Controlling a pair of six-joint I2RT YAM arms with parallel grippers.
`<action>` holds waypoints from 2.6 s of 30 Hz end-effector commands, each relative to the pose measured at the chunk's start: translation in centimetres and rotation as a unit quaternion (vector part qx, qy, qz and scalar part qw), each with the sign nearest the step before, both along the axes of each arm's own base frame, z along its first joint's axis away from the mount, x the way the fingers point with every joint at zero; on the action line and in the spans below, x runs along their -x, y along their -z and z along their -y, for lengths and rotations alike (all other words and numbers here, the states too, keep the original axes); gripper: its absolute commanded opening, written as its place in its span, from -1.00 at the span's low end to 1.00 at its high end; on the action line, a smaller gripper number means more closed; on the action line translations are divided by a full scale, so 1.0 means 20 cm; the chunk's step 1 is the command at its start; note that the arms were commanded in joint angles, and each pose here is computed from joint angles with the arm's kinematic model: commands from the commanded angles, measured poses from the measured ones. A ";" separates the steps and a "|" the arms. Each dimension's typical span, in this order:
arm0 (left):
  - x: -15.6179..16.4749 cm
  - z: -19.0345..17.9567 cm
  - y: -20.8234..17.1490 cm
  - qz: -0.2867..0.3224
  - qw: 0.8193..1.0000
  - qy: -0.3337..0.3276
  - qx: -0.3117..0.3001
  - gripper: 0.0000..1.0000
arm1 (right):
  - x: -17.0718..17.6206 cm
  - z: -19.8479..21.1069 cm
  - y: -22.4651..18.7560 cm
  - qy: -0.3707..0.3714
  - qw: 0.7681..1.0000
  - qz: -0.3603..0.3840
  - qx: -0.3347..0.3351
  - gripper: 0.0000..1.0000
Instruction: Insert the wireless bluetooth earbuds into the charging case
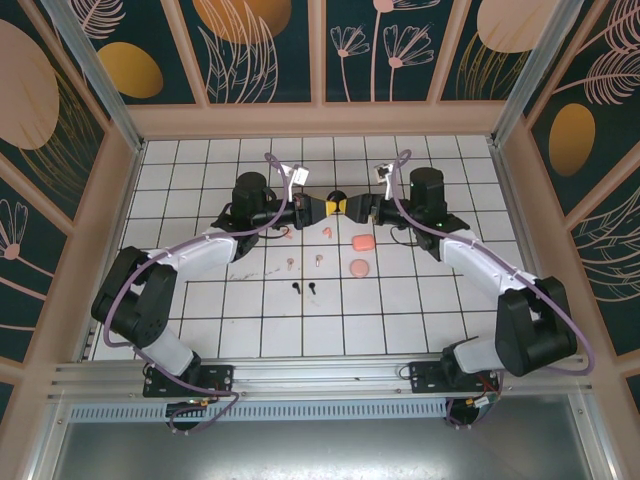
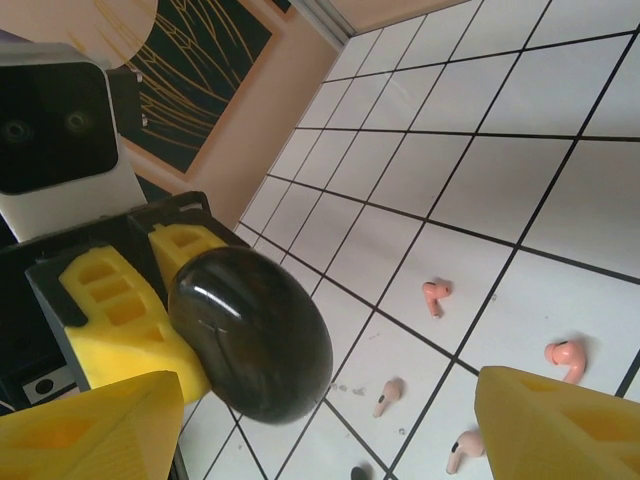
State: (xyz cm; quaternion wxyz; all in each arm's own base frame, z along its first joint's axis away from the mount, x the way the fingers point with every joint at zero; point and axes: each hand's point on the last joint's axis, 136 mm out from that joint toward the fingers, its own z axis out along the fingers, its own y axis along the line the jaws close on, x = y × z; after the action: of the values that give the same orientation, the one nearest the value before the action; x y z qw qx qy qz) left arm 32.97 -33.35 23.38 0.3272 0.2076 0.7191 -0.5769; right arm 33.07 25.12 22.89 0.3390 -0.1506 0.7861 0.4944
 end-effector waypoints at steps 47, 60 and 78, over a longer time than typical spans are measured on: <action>0.12 -0.03 -0.29 0.051 0.997 0.023 0.056 -1.00 | -0.10 0.00 -0.12 0.061 0.997 0.007 -0.039 0.19; 0.14 -0.04 -0.33 0.059 0.996 0.025 0.061 -1.00 | -0.11 0.05 -0.02 0.076 0.996 -0.017 -0.041 0.15; 0.18 -0.03 -0.36 0.062 0.993 0.052 0.086 -1.00 | 0.15 0.07 -0.34 0.010 0.990 0.020 -0.140 0.13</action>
State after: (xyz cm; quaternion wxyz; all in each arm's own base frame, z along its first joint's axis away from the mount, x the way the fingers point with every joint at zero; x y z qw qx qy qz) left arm 30.28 -32.63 29.80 0.3577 0.2342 0.6563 -0.6216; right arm 30.71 23.26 27.55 0.3726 -0.0880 0.7351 0.5595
